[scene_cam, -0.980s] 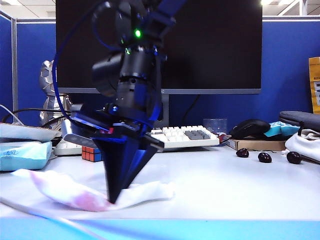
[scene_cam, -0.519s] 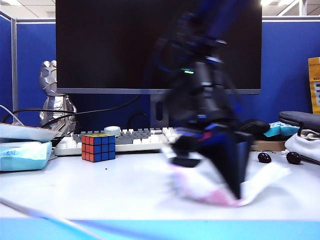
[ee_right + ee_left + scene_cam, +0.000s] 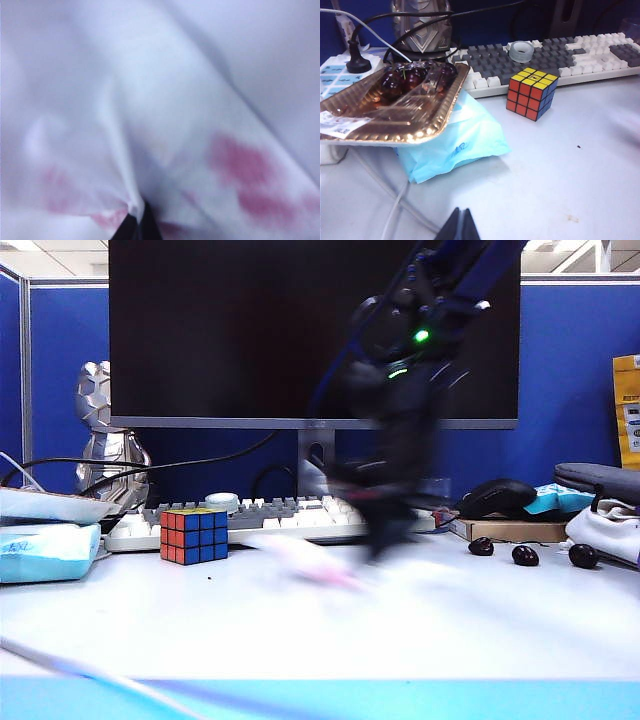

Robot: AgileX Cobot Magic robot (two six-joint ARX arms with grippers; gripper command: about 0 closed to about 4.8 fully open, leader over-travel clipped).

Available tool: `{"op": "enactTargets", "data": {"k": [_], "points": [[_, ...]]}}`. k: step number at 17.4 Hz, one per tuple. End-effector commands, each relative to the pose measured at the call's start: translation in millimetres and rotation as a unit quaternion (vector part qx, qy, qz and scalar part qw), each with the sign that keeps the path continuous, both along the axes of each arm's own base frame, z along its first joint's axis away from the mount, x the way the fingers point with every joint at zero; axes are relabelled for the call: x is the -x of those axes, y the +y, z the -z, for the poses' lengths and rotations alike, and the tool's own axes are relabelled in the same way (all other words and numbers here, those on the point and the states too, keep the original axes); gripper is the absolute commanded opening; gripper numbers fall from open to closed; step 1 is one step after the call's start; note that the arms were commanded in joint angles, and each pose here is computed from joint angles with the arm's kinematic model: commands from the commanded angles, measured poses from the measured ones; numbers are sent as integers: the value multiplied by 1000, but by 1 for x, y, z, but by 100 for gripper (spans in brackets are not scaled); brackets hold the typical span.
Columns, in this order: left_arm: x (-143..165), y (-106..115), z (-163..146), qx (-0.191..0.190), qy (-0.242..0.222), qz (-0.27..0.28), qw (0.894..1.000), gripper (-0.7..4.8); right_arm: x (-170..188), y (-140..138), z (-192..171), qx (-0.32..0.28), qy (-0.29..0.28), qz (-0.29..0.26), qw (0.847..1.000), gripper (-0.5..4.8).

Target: Use the wet wipes on the table to wipe the cherry juice off the table, then put the wipes back on the table.

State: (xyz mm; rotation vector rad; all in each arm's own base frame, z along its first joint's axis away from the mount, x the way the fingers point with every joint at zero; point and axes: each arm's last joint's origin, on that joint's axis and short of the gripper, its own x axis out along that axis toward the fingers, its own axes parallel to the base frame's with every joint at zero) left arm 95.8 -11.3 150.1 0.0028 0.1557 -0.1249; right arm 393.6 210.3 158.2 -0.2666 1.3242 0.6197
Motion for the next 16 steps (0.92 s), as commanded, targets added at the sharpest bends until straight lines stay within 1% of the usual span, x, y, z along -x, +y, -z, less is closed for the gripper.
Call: {"op": "enactTargets", "data": {"k": [1, 4, 5, 6, 7, 8, 12, 13, 14, 15, 16], "points": [[0, 0, 1, 2, 5, 1, 1000, -2, -15, 9, 17, 5, -35, 39, 999, -1], [0, 0, 1, 1, 4, 0, 1000, -2, -17, 12, -5, 14, -26, 46, 998, -1], [0, 0, 1, 1, 4, 1, 1000, -2, -17, 11, -12, 34, -23, 50, 998, -1], [0, 0, 1, 1, 4, 0, 1000, -2, -15, 8, -20, 73, -20, 54, 996, -1], [0, 0, 1, 1, 4, 1, 1000, -2, -11, 4, -26, 108, -6, 53, 993, -1], [0, 0, 1, 1, 5, 1, 1000, -2, -7, 1, -28, 132, 9, 42, 990, -1], [0, 0, 1, 1, 4, 1, 1000, -2, 9, -7, -27, 177, 89, 18, 980, -1], [0, 0, 1, 1, 5, 0, 1000, -2, 8, -7, -27, 175, 85, 16, 981, -1], [0, 0, 1, 2, 5, 1, 1000, -2, 5, -5, -26, 165, 67, 13, 984, -1], [0, 0, 1, 1, 5, 0, 1000, -2, 1, -2, -25, 150, 48, 8, 988, -1], [0, 0, 1, 2, 4, 0, 1000, -2, -6, 2, -23, 116, 23, 8, 993, -1]]}}
